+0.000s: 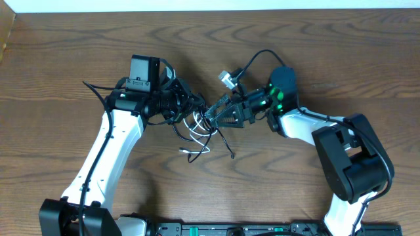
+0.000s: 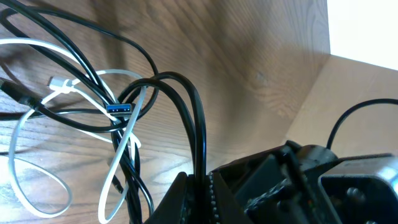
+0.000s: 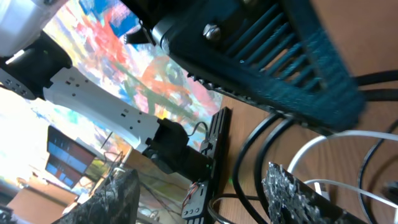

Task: Untangle cables

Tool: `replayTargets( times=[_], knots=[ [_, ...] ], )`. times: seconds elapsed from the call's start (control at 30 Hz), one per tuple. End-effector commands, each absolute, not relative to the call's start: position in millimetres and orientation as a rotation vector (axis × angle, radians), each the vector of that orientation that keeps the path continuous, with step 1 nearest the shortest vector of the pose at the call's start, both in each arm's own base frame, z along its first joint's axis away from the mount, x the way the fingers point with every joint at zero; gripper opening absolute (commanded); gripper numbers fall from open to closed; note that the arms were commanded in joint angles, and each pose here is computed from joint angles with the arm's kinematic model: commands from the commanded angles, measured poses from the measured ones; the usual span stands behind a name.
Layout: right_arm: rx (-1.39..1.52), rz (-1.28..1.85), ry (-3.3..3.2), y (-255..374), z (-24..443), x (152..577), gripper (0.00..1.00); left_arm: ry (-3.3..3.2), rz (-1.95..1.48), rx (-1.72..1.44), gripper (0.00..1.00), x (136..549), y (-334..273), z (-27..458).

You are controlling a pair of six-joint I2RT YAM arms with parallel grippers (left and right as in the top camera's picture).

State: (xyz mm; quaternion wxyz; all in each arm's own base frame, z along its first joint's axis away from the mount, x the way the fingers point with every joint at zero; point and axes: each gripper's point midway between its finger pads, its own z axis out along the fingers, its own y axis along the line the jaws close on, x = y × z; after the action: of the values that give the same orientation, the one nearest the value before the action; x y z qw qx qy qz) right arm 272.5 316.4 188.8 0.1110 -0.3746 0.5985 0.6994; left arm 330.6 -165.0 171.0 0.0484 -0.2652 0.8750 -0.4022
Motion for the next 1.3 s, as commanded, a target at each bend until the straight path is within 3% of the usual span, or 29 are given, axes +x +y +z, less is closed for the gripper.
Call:
replayTargets(
  times=[0.0, 0.07, 0.17, 0.37, 0.43, 0.5, 0.53, 0.87, 0.9, 0.93, 0.97, 1.0, 1.03, 1.27],
  knots=[
    [-1.120, 2.061, 1.745, 326, 195, 264, 0.60, 2.669, -1.290, -0.833, 0.08, 330, -171, 174],
    [-1.127, 2.066, 1.743, 333, 195, 260, 0.57, 2.669, -1.321, -0.827, 0.08, 329, -173, 176],
    [-1.125, 2.069, 1.740, 342, 195, 255, 0.38, 2.671, -1.347, -0.818, 0.08, 327, -176, 178],
    [-1.129, 2.071, 1.738, 344, 196, 253, 0.48, 2.674, -1.378, -0.806, 0.08, 325, -178, 181],
    [-1.131, 2.069, 1.736, 344, 195, 253, 0.36, 2.674, -1.378, -0.799, 0.07, 325, -178, 181],
    [-1.131, 2.069, 1.736, 344, 195, 253, 0.09, 2.671, -1.362, -0.771, 0.08, 327, -177, 180],
    [-1.129, 2.068, 1.737, 344, 195, 254, 0.01, 2.671, -1.358, -0.753, 0.08, 327, -177, 180],
    [-1.099, 2.062, 1.752, 338, 194, 261, 0.01, 2.662, -1.335, -0.596, 0.08, 328, -178, 181],
    [-1.092, 2.066, 1.763, 338, 193, 261, 0.04, 2.661, -1.331, -0.570, 0.08, 328, -178, 181],
    [-1.084, 2.070, 1.773, 338, 192, 261, 0.20, 2.659, -1.325, -0.545, 0.08, 328, -178, 181],
    [-1.074, 2.075, 1.786, 337, 191, 262, 0.49, 2.658, -1.321, -0.521, 0.08, 328, -178, 181],
    [-1.068, 2.078, 1.794, 337, 191, 263, 0.69, 2.656, -1.317, -0.501, 0.08, 328, -177, 181],
    [-1.069, 2.081, 1.797, 336, 190, 263, 0.98, 2.656, -1.315, -0.497, 0.08, 328, -177, 181],
    [-1.066, 2.077, 1.799, 323, 190, 270, 0.99, 2.654, -1.312, -0.483, 0.08, 328, -177, 181]
  ],
)
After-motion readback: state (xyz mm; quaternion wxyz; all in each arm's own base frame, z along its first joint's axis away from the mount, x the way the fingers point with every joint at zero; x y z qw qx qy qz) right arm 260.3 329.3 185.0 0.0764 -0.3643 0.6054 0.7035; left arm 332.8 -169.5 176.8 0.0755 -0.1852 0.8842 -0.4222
